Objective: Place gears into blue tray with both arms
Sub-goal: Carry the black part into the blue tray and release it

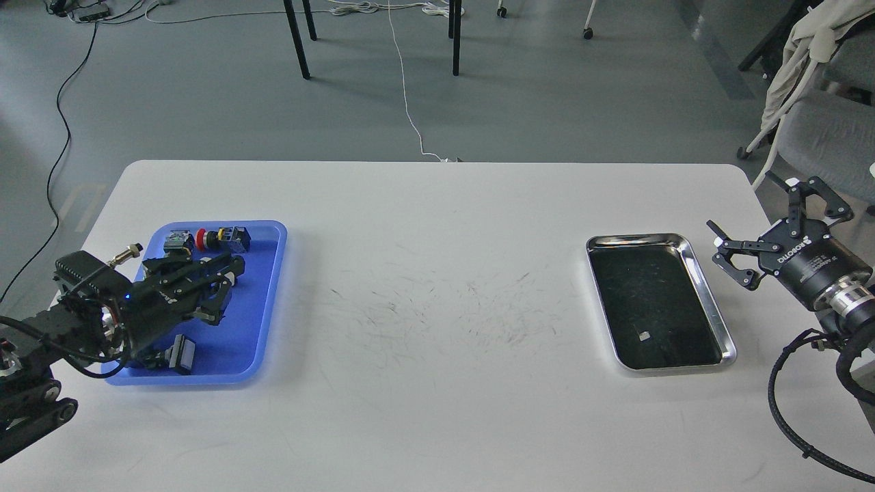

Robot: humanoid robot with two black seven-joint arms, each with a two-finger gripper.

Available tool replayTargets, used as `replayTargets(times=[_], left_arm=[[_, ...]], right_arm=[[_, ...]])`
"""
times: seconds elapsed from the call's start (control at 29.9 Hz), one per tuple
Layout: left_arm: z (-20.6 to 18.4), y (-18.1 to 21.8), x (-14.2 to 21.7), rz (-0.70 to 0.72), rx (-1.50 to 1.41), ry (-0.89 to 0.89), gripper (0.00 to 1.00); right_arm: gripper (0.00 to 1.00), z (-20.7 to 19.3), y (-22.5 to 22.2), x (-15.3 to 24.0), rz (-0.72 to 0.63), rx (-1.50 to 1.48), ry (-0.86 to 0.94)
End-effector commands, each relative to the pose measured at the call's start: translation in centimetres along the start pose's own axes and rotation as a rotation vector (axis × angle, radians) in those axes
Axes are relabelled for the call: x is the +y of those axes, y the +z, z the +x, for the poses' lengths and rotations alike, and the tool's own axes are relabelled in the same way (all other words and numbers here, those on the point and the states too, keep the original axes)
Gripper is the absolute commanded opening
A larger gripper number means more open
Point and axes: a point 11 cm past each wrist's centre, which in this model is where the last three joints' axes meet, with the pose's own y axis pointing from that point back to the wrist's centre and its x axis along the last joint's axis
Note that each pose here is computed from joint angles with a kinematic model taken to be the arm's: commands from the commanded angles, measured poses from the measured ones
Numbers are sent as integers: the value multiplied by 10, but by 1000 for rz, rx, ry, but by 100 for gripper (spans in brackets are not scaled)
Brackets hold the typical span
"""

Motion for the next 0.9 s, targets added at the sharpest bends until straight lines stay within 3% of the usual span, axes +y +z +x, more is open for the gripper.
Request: replayTargets(times=[0.0,0.54,0.64,0.7,0.87], left_arm=[[-25,-17,14,56,7,-40,5],[-55,-10,9,71,43,-58,11],[-55,-7,7,68,46,-46,26],[-55,-7,7,71,54,-41,51],[-51,-11,6,99,111,-14,83]], right_arm=[[97,1,0,0,1,0,1],[97,0,0,0,-2,7,0],[97,0,0,0,-2,7,0],[97,0,0,0,-2,7,0],[97,0,0,0,-3,7,-1]])
